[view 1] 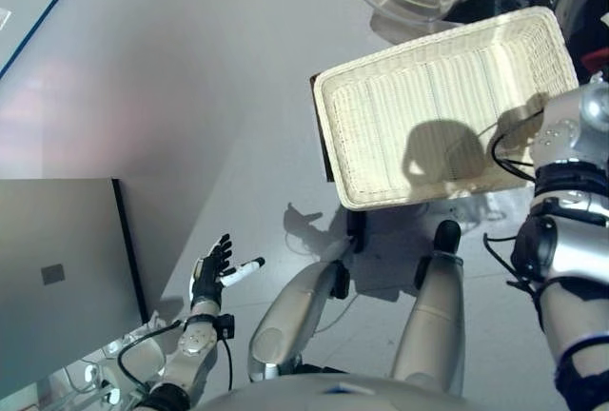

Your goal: Pick up the clothes and place them into the washing machine

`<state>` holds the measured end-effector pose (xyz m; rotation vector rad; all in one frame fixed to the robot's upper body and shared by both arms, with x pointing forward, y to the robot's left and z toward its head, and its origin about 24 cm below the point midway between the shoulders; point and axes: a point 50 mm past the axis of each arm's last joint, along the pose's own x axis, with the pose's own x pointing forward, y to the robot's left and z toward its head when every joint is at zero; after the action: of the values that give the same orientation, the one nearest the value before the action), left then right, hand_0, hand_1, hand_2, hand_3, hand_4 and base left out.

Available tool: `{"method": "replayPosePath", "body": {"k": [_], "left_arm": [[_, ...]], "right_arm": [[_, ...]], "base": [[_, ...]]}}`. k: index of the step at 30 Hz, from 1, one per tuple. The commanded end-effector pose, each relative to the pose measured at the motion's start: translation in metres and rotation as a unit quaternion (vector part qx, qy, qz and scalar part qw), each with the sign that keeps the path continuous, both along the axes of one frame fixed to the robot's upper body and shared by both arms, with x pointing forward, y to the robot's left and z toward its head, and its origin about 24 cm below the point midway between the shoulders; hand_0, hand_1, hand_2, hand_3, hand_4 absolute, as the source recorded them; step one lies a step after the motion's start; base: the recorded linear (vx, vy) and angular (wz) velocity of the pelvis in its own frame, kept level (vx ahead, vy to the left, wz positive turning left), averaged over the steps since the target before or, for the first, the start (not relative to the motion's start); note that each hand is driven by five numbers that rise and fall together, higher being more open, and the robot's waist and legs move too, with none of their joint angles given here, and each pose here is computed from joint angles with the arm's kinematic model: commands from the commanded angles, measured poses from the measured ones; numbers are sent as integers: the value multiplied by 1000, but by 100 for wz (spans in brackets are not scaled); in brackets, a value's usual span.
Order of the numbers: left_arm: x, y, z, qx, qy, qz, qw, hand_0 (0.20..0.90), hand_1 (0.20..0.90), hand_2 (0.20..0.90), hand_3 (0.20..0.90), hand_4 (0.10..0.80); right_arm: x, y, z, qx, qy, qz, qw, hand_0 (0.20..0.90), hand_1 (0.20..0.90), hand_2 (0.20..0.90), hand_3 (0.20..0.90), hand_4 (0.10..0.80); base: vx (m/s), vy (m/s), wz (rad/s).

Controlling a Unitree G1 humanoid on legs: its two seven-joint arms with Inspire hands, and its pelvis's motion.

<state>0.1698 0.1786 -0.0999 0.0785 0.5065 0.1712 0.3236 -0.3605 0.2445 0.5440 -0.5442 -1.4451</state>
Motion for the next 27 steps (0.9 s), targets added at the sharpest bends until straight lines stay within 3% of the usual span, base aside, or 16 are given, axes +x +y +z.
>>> {"method": "replayPosePath", "body": {"k": [1, 10, 18, 19, 20, 22, 27], "left_arm": [[-7, 12, -1, 10, -4, 57, 998, 900, 900, 900, 900, 800], [-10, 32, -2, 18, 2, 113, 993, 900, 900, 900, 900, 800], [-13, 40, 5, 30, -19, 114, 993, 900, 900, 900, 900, 800], [-13, 39, 5, 27, -20, 113, 993, 900, 900, 900, 900, 800], [-16, 44, 7, 36, -26, 111, 993, 900, 900, 900, 900, 800], [-17, 43, 6, 36, -24, 113, 993, 900, 900, 900, 900, 800], [-12, 43, 5, 1, -27, 131, 991, 900, 900, 900, 900, 800]], "right_arm": [[-46, -12, 85, -133, -148, -87, 976, 200, 200, 200, 200, 300], [-41, 2, 114, -161, -193, -55, 966, 200, 200, 200, 200, 300], [-95, -4, 192, -271, -216, -137, 928, 200, 200, 200, 200, 300], [-96, -3, 194, -273, -217, -137, 927, 269, 269, 269, 269, 349], [-113, -12, 206, -287, -211, -162, 920, 900, 900, 900, 900, 800], [-116, -18, 211, -296, -200, -157, 921, 900, 900, 900, 900, 800], [-70, -18, 173, -274, -152, -59, 948, 900, 900, 900, 900, 800]], "base": [[-76, -155, -16], [-16, -90, -33], [17, 0, -1], [27, 21, 8], [28, 27, 9], [25, 26, 8], [5, 33, -8]]}}
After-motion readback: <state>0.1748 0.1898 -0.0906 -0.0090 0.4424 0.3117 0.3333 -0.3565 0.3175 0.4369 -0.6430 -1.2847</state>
